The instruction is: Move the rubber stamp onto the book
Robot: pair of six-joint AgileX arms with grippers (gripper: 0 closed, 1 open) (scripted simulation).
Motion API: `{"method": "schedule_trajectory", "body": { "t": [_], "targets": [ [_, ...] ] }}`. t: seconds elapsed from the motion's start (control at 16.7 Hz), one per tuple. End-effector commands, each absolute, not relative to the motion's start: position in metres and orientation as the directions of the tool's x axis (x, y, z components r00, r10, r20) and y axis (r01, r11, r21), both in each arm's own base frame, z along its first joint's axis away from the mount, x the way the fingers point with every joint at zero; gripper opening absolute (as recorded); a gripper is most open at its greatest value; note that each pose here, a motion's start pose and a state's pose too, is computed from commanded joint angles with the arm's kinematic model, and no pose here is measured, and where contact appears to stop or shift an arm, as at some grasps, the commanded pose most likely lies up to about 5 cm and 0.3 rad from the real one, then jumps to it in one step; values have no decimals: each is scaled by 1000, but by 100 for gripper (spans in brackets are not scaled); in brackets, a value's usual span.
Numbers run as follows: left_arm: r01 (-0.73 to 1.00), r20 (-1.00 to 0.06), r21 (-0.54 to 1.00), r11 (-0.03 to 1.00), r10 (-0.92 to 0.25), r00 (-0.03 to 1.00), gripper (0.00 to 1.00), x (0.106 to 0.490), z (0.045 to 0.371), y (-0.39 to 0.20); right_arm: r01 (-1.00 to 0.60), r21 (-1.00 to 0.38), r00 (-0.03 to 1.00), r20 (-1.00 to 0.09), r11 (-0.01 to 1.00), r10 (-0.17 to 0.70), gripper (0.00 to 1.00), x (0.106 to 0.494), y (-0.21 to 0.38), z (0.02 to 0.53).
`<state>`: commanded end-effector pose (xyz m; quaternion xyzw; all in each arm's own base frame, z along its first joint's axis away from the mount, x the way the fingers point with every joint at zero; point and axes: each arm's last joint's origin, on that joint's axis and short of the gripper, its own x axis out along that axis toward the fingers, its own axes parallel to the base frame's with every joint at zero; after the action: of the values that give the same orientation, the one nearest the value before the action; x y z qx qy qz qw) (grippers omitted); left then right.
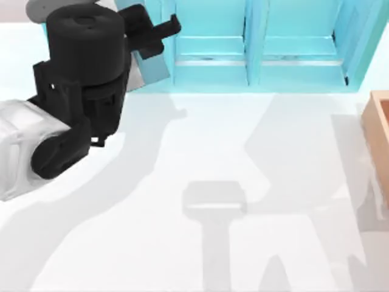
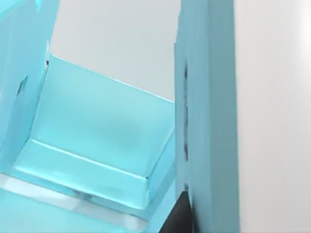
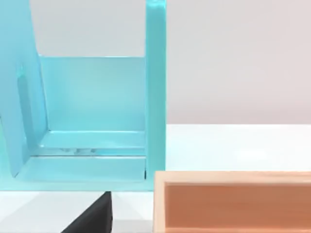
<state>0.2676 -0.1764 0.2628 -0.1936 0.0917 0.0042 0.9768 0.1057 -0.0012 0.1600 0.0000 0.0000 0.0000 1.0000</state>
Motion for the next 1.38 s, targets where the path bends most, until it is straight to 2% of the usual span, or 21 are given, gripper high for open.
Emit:
{"method": "schedule_trajectory", "body": {
  "t": [0.3,0.66,1.08,1.38],
  "targets": [
    [-193,-277,-624,757,16,961,0,265,225,-237,0,0,1000,0,1000,0,100,106,-1,160],
    [-325,-327,-828,456,78,942,0,238,173,-304,0,0,1000,0,1000,0,100,106,-1,160],
    [-297,-285,-948,113,113,952,0,198,138,-354,0,0,1000,0,1000,0,100,106,-1,160],
    [-258,-255,-966,9,118,960,0,184,134,-367,0,0,1000,0,1000,0,100,106,-1,160]
  ]
}}
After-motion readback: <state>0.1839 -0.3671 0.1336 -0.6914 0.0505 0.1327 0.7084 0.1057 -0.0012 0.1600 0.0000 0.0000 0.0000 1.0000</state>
